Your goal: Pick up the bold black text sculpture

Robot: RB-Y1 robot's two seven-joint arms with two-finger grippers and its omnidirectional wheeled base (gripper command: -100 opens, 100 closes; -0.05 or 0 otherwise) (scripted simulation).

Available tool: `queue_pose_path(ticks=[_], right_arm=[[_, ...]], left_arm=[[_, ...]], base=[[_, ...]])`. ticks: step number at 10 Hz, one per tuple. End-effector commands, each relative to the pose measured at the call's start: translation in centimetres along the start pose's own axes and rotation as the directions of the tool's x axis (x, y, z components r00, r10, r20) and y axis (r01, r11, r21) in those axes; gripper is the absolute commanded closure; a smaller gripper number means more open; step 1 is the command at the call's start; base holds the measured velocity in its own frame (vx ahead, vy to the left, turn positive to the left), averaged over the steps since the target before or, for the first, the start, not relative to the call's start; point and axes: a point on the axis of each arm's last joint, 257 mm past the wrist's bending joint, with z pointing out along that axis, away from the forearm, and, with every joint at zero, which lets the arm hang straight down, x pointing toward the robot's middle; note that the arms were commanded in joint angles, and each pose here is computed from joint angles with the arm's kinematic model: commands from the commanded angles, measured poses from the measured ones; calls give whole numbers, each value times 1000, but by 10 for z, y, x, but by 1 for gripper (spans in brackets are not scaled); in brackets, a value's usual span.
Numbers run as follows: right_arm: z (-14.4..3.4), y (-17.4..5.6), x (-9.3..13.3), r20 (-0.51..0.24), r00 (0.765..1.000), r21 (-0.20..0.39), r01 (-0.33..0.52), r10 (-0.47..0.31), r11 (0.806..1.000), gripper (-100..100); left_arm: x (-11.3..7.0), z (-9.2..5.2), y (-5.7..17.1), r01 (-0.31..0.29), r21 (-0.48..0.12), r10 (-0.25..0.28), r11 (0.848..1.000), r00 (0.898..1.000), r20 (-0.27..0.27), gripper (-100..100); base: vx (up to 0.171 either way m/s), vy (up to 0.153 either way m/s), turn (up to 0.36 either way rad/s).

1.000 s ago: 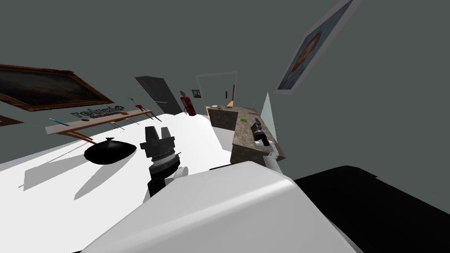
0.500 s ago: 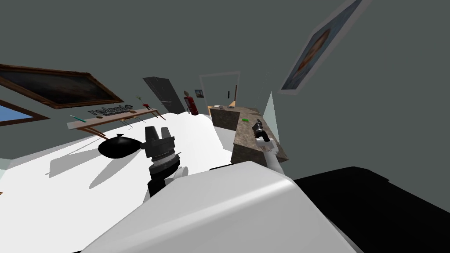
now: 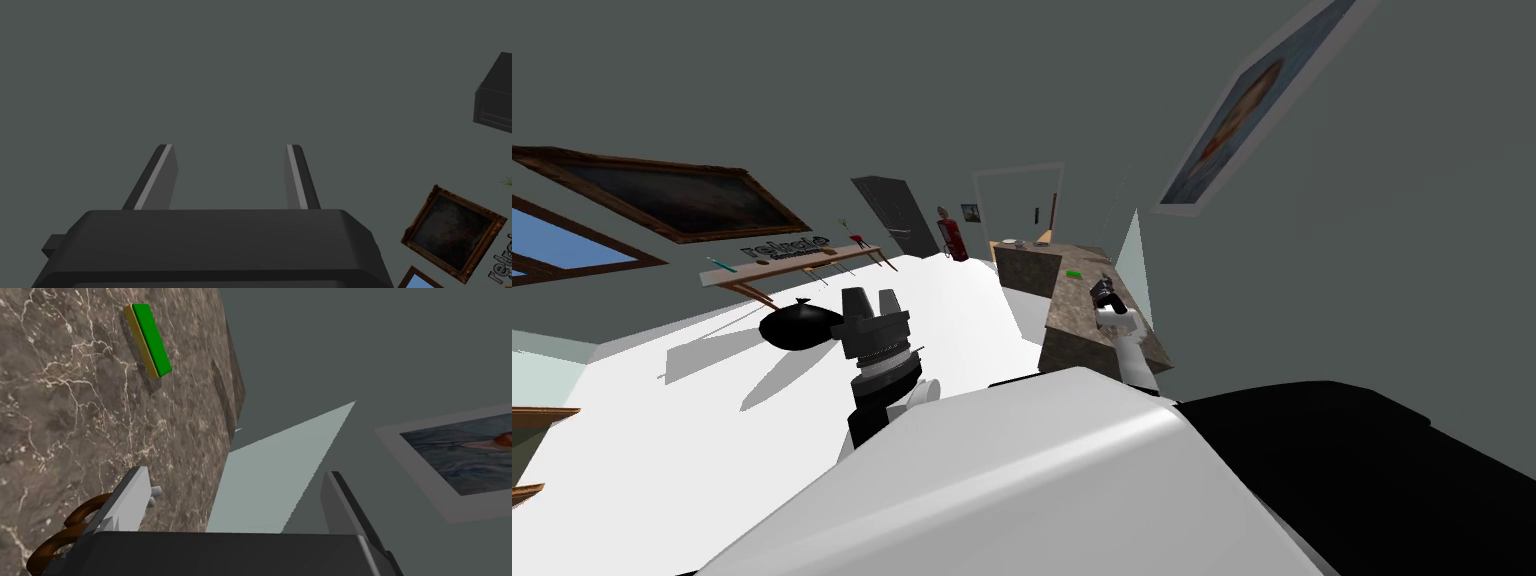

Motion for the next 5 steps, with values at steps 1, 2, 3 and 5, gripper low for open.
queue_pose_path(ticks=[1,2,3,5], right_arm=[[6,-4,-14,41,999,34,-29,28,999,-100],[6,-9,-17,53,998,52,-30,28,998,-100],[17,-1,-30,95,992,54,-87,82,995,-100],[16,-14,-39,127,989,95,-92,79,991,-100]], left_arm=[[0,0,0,0,0,0,1000,1000,0,0],[0,0,0,0,0,0,1000,1000,0,0],[0,0,0,0,0,0,1000,1000,0,0],[0,0,0,0,0,0,1000,1000,0,0]], base=[[-18,-3,84],[-9,-3,3],[-17,-1,98],[-15,-5,36]])
